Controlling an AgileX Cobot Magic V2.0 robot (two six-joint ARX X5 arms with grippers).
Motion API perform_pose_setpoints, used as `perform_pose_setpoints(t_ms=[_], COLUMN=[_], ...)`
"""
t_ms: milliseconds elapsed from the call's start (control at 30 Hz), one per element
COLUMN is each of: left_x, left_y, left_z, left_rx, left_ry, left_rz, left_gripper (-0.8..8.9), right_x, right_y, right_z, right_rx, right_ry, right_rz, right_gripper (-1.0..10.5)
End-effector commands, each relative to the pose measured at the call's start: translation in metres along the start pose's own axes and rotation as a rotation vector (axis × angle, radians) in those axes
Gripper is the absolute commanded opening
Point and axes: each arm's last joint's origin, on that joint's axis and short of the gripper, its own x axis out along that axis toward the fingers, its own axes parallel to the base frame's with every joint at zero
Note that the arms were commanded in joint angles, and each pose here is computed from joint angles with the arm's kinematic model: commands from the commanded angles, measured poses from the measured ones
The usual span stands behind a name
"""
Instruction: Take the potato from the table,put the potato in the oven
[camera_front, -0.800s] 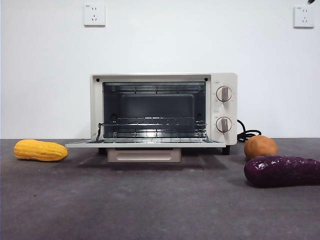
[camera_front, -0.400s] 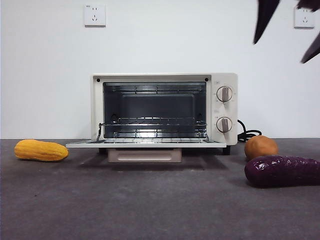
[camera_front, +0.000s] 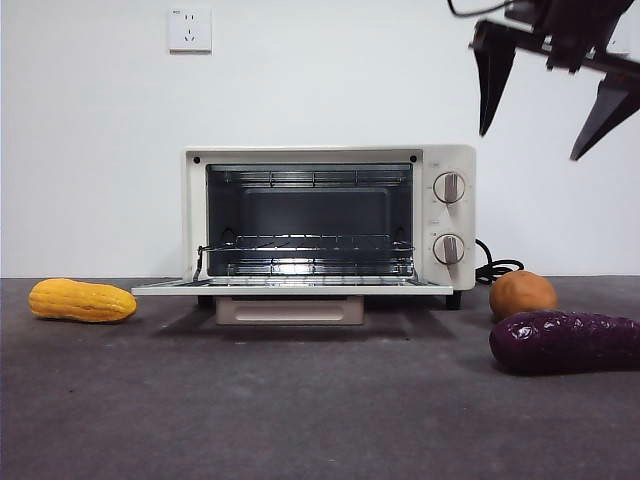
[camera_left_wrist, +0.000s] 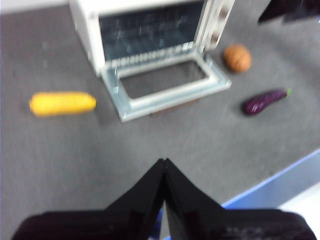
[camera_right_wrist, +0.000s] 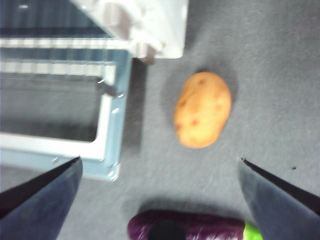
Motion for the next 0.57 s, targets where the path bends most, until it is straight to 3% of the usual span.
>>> perform_pose_setpoints(t_ms=[33,333,567], left_x=[0.007,0.013,0.013], left_y=[0.002,0.005,0.005], left_z=[-0.015,-0.029,-0.029], left_rx=[-0.027,-0.050,-0.050], left_ry=[0.026,0.048,0.048], left_rz=[0.016,0.037,0.037], left_gripper=[-0.07,-0.06,-0.06], right_x=[0.020,0.102,0.131], right_y=[-0.002,-0.015,-0.019], right_z=[0.006,0.014,0.015], right_rx=[0.008,0.044,0.070], right_ry=[0.037,0.131,0.152], right_rz=[-0.016,-0.109,-0.123], right_gripper=[6.0,6.0,6.0])
